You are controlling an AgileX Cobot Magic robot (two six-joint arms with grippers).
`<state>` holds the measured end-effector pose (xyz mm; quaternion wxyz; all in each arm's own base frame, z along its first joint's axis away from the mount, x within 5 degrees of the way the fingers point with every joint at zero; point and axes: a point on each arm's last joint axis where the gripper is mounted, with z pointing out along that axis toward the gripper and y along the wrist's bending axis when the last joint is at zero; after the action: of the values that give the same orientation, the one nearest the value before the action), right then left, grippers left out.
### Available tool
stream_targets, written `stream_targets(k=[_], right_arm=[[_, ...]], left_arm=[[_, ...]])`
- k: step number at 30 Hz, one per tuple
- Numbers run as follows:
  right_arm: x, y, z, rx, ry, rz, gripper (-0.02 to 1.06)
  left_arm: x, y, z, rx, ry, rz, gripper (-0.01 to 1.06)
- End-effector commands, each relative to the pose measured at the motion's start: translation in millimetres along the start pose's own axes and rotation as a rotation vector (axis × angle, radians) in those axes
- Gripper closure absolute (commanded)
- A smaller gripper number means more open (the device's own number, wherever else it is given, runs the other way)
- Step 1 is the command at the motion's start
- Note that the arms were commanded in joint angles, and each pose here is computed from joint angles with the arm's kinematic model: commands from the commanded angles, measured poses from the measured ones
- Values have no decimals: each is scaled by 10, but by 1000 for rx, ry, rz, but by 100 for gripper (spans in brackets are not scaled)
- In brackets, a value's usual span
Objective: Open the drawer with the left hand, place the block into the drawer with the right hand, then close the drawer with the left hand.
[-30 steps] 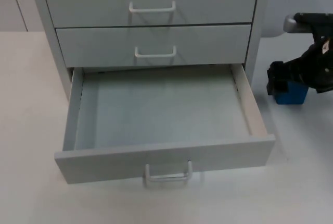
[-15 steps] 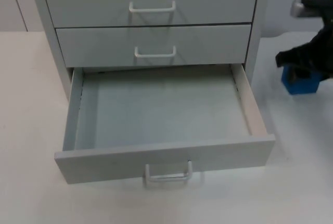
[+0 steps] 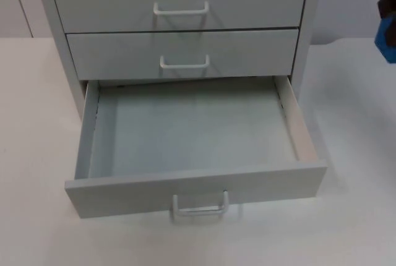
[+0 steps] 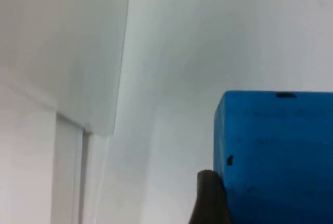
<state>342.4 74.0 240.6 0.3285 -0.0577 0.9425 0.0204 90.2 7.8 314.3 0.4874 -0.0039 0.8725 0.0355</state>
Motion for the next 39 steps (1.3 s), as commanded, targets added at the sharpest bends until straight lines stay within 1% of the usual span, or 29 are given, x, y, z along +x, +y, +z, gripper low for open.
stream_targets(k=[1, 5, 7, 8, 9, 10, 11, 13, 14, 15, 18, 20, 21, 24, 25, 26, 29, 30, 31, 34, 35, 36, 39], right_arm=[[69, 2, -71, -6, -17, -13, 105], [134, 51, -62, -14, 1, -18, 105], [145, 172, -71, -37, -2, -39, 105], [153, 323, -87, -68, -14, -63, 105], [154, 382, -94, -82, -22, -68, 105], [154, 382, -94, -82, -22, -68, 105], [171, 580, -124, -125, -42, -88, 105], [195, 837, -176, -188, -79, -120, 105], [208, 954, -204, -219, -97, -128, 105], [208, 954, -204, -219, -97, -128, 105], [259, 1317, -282, -320, -148, -143, 105], [296, 1517, -273, -359, -142, -158, 105], [296, 1517, -273, -359, -142, -158, 105], [392, 1831, -173, -395, -111, -192, 105], [417, 1903, -130, -395, -103, -198, 105], [417, 1903, -130, -395, -103, -198, 105], [501, 2106, 50, -378, -82, -208, 105], [539, 2172, 150, -359, -70, -210, 105], [539, 2172, 150, -359, -70, -210, 105], [586, 2249, 396, -295, -58, -218, 105], [596, 2258, 476, -271, -58, -213, 105], [596, 2258, 476, -271, -58, -213, 105], [630, 2285, 662, -224, -52, -191, 105]], left_arm=[[-6, -5, 0, 6, -16, -23, 0], [-7, -7, 0, 7, -17, -24, 0], [-7, -7, 0, 7, -17, -24, 0], [-7, -7, 0, 7, -17, -24, 0], [-7, -7, 0, 7, -17, -24, 0], [-7, -7, 0, 7, -17, -24, 0], [-7, -7, 0, 7, -17, -24, 0], [-7, -7, 0, 7, -17, -24, 0], [-7, -7, 0, 7, -17, -24, 0], [-7, -7, 0, 7, -17, -24, 0], [-7, -7, 0, 7, -17, -24, 0], [-9, -11, -1, 12, -19, -31, 0], [-9, -11, -1, 12, -19, -31, 0], [-12, -15, -1, 17, -23, -36, 0], [-12, -15, -1, 17, -23, -36, 0], [-12, -15, -1, 17, -23, -36, 0], [-12, -16, -1, 18, -23, -38, 0], [-12, -16, -1, 18, -23, -38, 0], [-12, -16, -1, 18, -23, -38, 0], [-12, -18, -1, 19, -23, -39, 0], [-12, -18, -1, 19, -23, -39, 0], [-12, -18, -1, 19, -23, -39, 0], [-13, -19, -1, 21, -23, -41, 0]])
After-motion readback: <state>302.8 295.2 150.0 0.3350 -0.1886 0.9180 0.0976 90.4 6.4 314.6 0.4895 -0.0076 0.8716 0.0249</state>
